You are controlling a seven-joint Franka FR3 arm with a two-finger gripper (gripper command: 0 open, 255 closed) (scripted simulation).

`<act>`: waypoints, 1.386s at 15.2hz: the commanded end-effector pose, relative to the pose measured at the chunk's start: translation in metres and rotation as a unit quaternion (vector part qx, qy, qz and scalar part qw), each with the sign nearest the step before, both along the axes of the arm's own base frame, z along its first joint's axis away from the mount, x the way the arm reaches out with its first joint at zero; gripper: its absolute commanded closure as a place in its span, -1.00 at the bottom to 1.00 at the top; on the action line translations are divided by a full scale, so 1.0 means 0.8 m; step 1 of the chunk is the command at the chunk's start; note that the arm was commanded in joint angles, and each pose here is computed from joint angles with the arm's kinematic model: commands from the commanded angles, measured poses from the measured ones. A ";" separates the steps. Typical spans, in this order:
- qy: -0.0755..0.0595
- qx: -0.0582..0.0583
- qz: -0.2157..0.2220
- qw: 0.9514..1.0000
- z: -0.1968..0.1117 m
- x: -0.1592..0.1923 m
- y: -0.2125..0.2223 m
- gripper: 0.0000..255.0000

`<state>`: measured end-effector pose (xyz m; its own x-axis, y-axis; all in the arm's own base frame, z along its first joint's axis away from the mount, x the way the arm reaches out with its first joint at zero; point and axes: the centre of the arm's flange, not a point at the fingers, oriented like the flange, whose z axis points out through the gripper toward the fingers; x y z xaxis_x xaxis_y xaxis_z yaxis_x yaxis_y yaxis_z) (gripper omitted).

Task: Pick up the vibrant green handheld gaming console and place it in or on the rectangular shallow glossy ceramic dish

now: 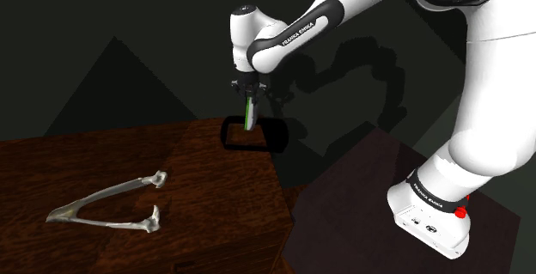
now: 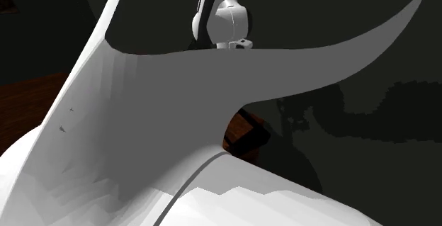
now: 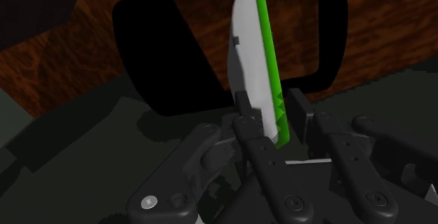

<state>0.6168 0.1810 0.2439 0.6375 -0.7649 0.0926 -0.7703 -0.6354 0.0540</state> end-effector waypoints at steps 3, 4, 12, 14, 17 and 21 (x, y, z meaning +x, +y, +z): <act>0.000 0.000 0.000 1.000 -0.025 0.000 -0.001 1.00; 0.000 0.000 0.000 1.000 -0.032 0.000 -0.001 1.00; 0.000 0.000 0.000 1.000 -0.074 0.000 -0.001 1.00; 0.000 0.000 0.000 1.000 -0.074 0.000 -0.001 1.00; 0.000 0.000 0.000 1.000 -0.074 0.000 -0.001 1.00; 0.000 0.000 0.000 1.000 -0.073 -0.001 -0.001 -1.00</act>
<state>0.6163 0.1802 0.1856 0.6373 -0.7650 0.0936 -0.7704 -0.6354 0.0524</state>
